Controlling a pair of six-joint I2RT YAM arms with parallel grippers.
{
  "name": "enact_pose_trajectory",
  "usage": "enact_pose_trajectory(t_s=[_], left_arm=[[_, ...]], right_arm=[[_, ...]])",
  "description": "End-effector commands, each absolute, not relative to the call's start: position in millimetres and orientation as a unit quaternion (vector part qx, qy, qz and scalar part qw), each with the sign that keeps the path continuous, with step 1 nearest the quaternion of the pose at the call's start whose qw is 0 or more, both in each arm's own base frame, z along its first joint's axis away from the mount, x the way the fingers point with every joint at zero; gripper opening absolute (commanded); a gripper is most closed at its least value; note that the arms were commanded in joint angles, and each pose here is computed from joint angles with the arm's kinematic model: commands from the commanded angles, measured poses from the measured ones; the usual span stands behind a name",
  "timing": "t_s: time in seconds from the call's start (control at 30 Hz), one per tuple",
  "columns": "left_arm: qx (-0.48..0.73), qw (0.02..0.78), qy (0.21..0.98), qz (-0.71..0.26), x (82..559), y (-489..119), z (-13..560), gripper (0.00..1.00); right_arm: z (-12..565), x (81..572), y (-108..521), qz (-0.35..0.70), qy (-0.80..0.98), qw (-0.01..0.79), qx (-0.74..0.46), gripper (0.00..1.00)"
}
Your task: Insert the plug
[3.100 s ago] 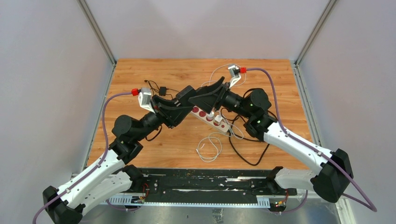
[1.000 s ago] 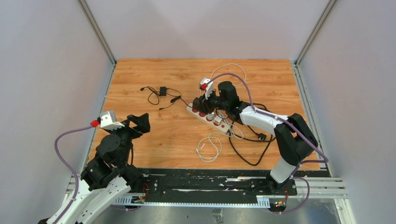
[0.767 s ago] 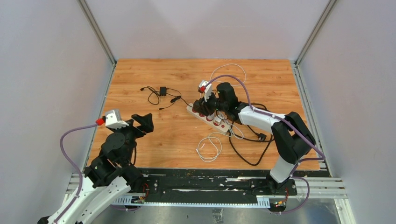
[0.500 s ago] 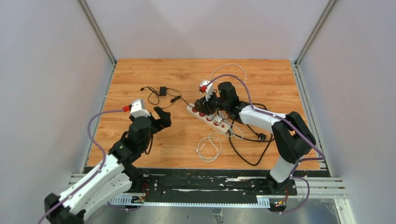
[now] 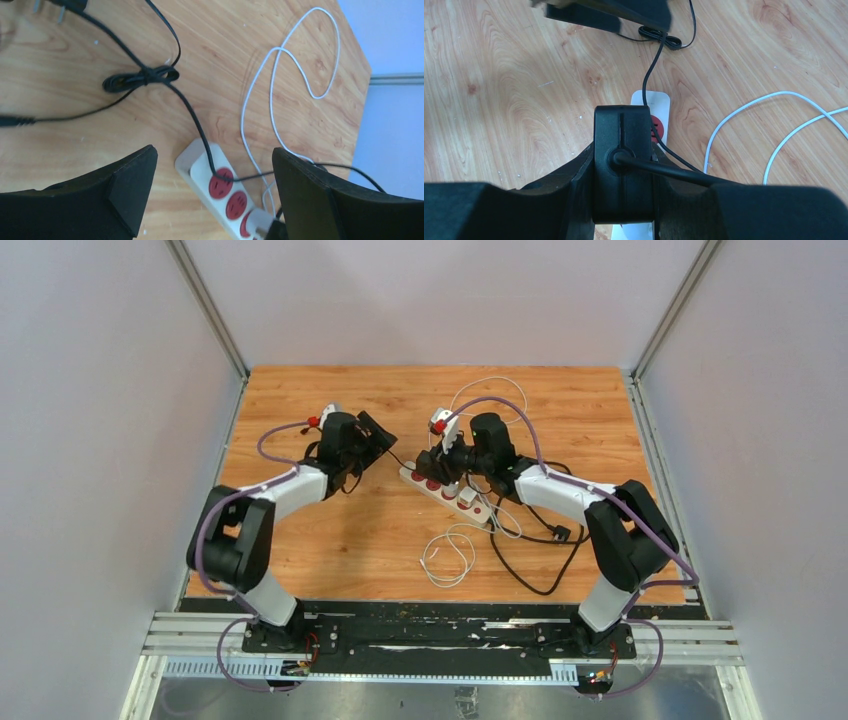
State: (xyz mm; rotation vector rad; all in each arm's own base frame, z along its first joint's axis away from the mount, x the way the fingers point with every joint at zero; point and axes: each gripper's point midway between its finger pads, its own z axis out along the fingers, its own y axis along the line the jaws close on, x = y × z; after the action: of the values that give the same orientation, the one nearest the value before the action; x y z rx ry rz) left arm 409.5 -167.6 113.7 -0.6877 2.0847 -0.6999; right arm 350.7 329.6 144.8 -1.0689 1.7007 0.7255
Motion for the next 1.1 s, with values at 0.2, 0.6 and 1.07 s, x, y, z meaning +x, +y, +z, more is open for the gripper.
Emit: enact_pose_trajectory(t_s=[0.2, 0.6, 1.07], left_arm=[[-0.298, 0.369, 0.833, -0.285, 472, -182, 65, 0.66], [-0.284, 0.405, 0.812, -0.309, 532, -198, 91, 0.00], [-0.266, 0.405, 0.820, -0.305, 551, -200, 77, 0.10]], right_arm=[[169, 358, 329, 0.302, 0.675, 0.507, -0.443, 0.00], [145, 367, 319, 0.276, 0.696, 0.491, -0.444, 0.00], [122, 384, 313, 0.244, 0.729, 0.481, -0.421, 0.00]])
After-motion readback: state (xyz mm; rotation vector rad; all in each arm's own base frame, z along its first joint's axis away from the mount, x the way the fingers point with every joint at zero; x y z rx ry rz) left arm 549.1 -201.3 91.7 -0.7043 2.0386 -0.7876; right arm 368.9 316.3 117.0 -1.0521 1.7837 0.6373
